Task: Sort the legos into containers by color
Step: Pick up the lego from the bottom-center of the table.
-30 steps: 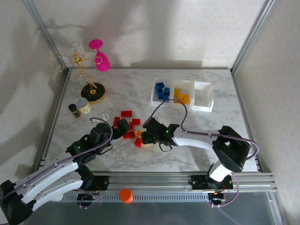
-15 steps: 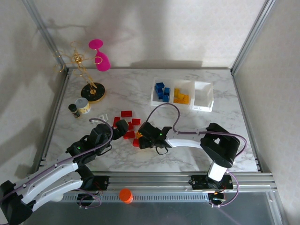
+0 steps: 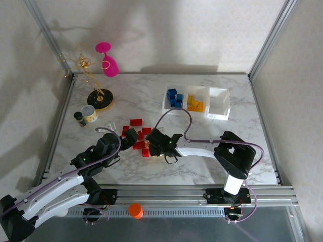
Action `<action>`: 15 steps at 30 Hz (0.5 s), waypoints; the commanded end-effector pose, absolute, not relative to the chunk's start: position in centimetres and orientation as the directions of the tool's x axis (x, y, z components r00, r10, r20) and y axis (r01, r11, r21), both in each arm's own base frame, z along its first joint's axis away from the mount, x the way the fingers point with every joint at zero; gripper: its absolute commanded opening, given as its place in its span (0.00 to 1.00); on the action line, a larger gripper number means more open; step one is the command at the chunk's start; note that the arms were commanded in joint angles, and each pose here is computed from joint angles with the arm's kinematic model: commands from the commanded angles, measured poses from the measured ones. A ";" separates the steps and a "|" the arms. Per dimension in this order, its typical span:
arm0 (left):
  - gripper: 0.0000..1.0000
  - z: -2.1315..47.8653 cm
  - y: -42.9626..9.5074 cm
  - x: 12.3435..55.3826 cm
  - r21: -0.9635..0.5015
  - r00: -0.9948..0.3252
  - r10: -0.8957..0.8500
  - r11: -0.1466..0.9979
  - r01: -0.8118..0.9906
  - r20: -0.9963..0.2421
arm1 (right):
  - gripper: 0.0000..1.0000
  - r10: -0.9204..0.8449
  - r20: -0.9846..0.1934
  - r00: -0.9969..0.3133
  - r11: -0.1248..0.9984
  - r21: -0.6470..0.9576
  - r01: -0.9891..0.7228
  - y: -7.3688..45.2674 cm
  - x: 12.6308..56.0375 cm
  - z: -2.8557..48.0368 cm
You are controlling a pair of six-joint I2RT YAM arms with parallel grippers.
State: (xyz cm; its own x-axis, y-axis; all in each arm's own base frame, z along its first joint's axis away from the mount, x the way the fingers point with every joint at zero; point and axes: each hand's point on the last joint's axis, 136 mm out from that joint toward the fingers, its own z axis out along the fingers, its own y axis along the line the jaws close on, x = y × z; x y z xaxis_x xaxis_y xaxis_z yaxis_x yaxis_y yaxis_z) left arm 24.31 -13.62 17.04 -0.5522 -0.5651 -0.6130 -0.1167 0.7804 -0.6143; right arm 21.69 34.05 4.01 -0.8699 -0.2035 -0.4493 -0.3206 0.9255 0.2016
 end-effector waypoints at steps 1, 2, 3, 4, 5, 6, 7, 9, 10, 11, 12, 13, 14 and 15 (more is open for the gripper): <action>1.00 17.4 -12.9 24.6 -0.614 -0.526 -0.582 0.778 -0.136 -0.621 | 0.43 -0.180 -0.468 -0.865 0.939 0.180 -0.293 33.0 22.0 5.3; 1.00 17.6 -13.1 24.7 -0.617 -0.525 -0.582 0.776 -0.131 -0.620 | 0.43 -0.175 -0.471 -0.865 0.940 0.183 -0.289 32.8 22.0 5.6; 1.00 17.6 -13.2 24.7 -0.618 -0.527 -0.581 0.776 -0.128 -0.620 | 0.43 -0.164 -0.475 -0.864 0.941 0.186 -0.281 32.5 22.1 6.0; 1.00 17.8 -13.3 24.8 -0.622 -0.527 -0.582 0.773 -0.122 -0.620 | 0.43 -0.155 -0.482 -0.862 0.942 0.190 -0.275 32.3 22.3 6.5; 1.00 18.0 -13.5 24.9 -0.626 -0.527 -0.583 0.771 -0.118 -0.619 | 0.43 -0.144 -0.488 -0.861 0.944 0.193 -0.268 31.9 22.4 7.0; 1.00 18.1 -13.7 25.0 -0.629 -0.530 -0.582 0.769 -0.111 -0.618 | 0.43 -0.130 -0.497 -0.858 0.946 0.198 -0.258 31.5 22.7 7.6; 1.00 18.2 -14.0 25.2 -0.633 -0.531 -0.582 0.767 -0.105 -0.616 | 0.43 -0.114 -0.507 -0.854 0.947 0.205 -0.247 31.0 23.1 8.4; 1.00 18.3 -14.6 25.5 -0.642 -0.538 -0.581 0.761 -0.093 -0.611 | 0.43 -0.082 -0.530 -0.844 0.951 0.211 -0.225 29.8 24.2 9.7; 1.00 18.4 -14.9 25.7 -0.646 -0.544 -0.580 0.758 -0.087 -0.607 | 0.43 -0.066 -0.543 -0.837 0.954 0.210 -0.212 29.0 24.9 10.5; 1.00 18.3 -15.2 25.8 -0.646 -0.548 -0.577 0.758 -0.085 -0.605 | 0.43 -0.048 -0.554 -0.831 0.960 0.206 -0.192 28.1 25.7 11.0; 1.00 18.4 -15.6 26.1 -0.647 -0.552 -0.573 0.759 -0.079 -0.606 | 0.43 -0.025 -0.564 -0.826 0.966 0.199 -0.166 27.0 26.7 11.5; 1.00 18.6 -15.9 26.4 -0.648 -0.553 -0.571 0.758 -0.071 -0.607 | 0.43 -0.003 -0.576 -0.818 0.971 0.194 -0.141 25.9 27.7 12.1; 1.00 18.8 -16.2 26.6 -0.650 -0.556 -0.568 0.757 -0.064 -0.607 | 0.43 0.018 -0.586 -0.810 0.974 0.193 -0.117 24.9 28.6 12.6; 1.00 18.9 -16.7 26.8 -0.652 -0.561 -0.564 0.757 -0.056 -0.606 | 0.43 0.046 -0.596 -0.802 0.976 0.197 -0.090 23.8 29.8 13.0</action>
State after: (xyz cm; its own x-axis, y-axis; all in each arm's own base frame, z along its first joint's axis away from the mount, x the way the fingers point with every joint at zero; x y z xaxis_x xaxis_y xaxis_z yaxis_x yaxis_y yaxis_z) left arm 25.65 -15.27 16.32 -0.5809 -0.5484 -0.6015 -0.1151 0.7869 -0.6062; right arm 27.85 27.32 12.36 -0.8209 0.0238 -0.5706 -0.1515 0.9542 0.2578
